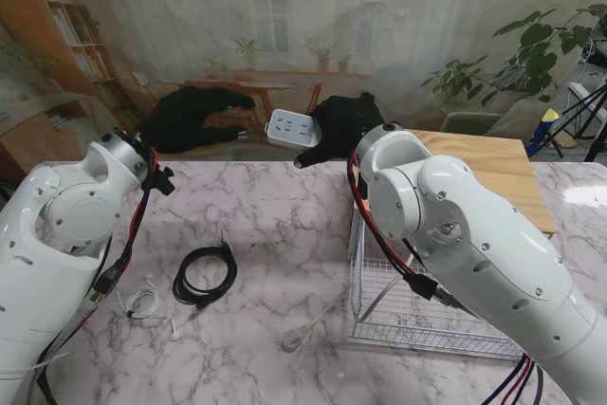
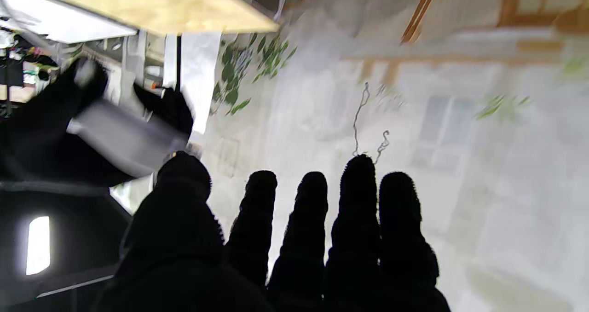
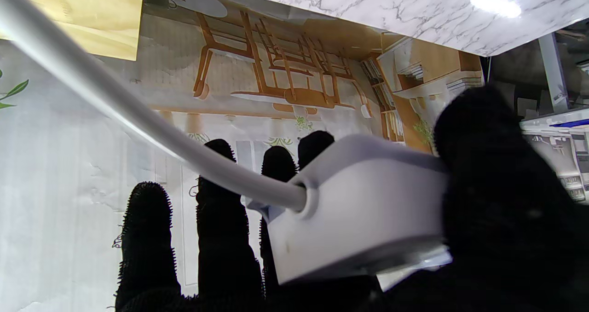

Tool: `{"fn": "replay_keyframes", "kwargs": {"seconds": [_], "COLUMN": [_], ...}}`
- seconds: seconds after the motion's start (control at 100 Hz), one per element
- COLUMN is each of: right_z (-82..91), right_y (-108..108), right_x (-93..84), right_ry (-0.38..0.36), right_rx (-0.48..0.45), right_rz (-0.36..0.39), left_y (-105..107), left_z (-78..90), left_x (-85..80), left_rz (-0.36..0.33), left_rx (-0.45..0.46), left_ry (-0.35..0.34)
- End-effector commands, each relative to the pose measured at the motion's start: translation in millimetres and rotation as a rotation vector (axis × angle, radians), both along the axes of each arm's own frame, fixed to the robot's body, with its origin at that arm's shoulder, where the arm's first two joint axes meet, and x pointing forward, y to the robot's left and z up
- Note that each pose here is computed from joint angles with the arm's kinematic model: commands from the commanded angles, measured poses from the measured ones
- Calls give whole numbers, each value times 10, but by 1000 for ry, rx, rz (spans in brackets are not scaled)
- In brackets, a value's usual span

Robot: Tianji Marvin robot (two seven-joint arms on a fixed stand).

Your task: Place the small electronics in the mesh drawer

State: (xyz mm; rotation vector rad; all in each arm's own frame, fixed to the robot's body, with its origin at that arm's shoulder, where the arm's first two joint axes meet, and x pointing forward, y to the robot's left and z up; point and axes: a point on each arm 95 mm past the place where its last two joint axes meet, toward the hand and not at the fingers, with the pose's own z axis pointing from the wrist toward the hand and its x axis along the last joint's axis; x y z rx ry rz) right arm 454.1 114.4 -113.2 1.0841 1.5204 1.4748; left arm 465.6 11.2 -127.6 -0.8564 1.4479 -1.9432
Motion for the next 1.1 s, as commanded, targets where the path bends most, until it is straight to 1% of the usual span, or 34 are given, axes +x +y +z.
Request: {"fn": "replay_keyframes", "kwargs": {"seconds": [0.0,0.07,0.17,0.25,0.33,0.43,0.49,0.58,0.79,0.93,1.01,1.09], "right_z": [99,143,190,208,209,201,195,197,224,240,245,247], "right_y": [1,22,61,94,125,149,156,161,162,167,177,192], "right_x": [28,37,54,71,89,99,103,105,110,137,156,173], "right_ry": [-15,-19,-20,-17,-11,2,2,2,0,-3,-2,2], "right_rx": [2,0,0,-6,-8,-1,1,2,14,13,8,9], "right_rz": [-9,-10,-10,-7,-6,-7,-6,-6,-16,-25,-28,-30], "left_y": [95,82,-47,-201,-378,-563,-650,-760,-1034,-1226,-1330,-1414], "left_z": [-403,-617,-867,-995,-1077,-1128,-1148,-1169,-1182,-1216,-1244,-1276], "left_x": [48,46,-3,-62,-138,-238,-295,-373,-522,-621,-662,-665], "left_rz": [30,26,-9,-56,-115,-181,-213,-263,-373,-430,-450,-461], "left_rx": [62,86,100,95,56,19,5,6,-14,-24,-20,1], "left_ry": [102,151,224,286,365,426,448,484,551,564,566,554]}}
